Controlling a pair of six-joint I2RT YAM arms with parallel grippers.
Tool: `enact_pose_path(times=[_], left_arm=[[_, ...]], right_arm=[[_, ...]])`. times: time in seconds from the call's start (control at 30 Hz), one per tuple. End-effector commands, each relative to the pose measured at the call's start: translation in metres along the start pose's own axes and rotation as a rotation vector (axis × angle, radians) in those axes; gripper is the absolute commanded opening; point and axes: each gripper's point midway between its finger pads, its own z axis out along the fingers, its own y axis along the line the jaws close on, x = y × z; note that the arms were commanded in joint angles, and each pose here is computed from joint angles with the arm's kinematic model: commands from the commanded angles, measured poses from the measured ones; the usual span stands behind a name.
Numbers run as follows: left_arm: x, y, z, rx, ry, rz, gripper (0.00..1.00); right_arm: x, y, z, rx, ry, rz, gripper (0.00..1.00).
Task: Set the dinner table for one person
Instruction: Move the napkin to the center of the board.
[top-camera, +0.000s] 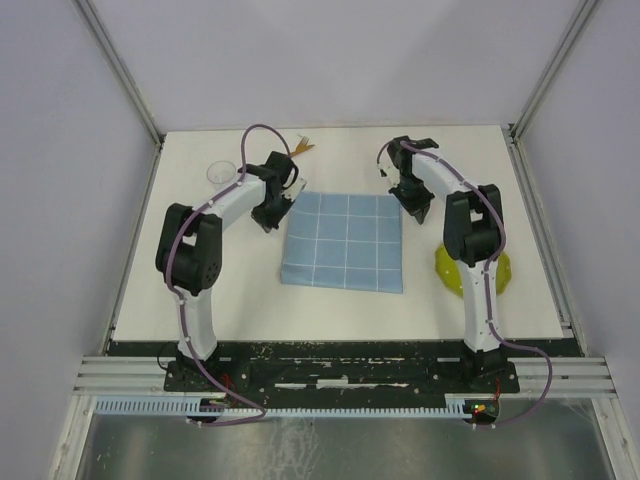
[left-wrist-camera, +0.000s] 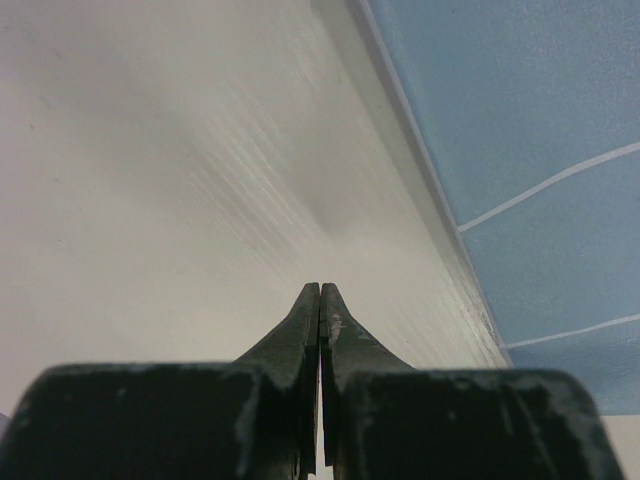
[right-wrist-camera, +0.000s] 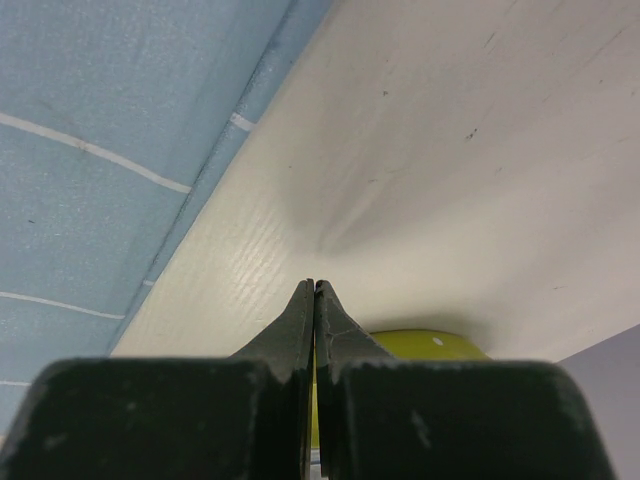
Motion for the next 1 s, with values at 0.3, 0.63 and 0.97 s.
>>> enact_pose_path(times=[0.3,0.63,0.97], left_arm=[[-0.006,0.029,-0.025,-0.05,-0.042,-0.057,0.03],[0.001,0.044,-0.045,-0.064,-0.062,-0.1,0.03],[-0.001,0.061,-0.07,-0.083,-0.117,-0.101,0.03]], right_arm=[[-0.026,0.009,0.009,-0.067,-0.023,0.026,0.01],[-0.039,0.017,0.014,-0.104,-0.037,0.035,0.02],[-0.053,0.041,0.01,-0.138,-0.059,-0.003,0.02]])
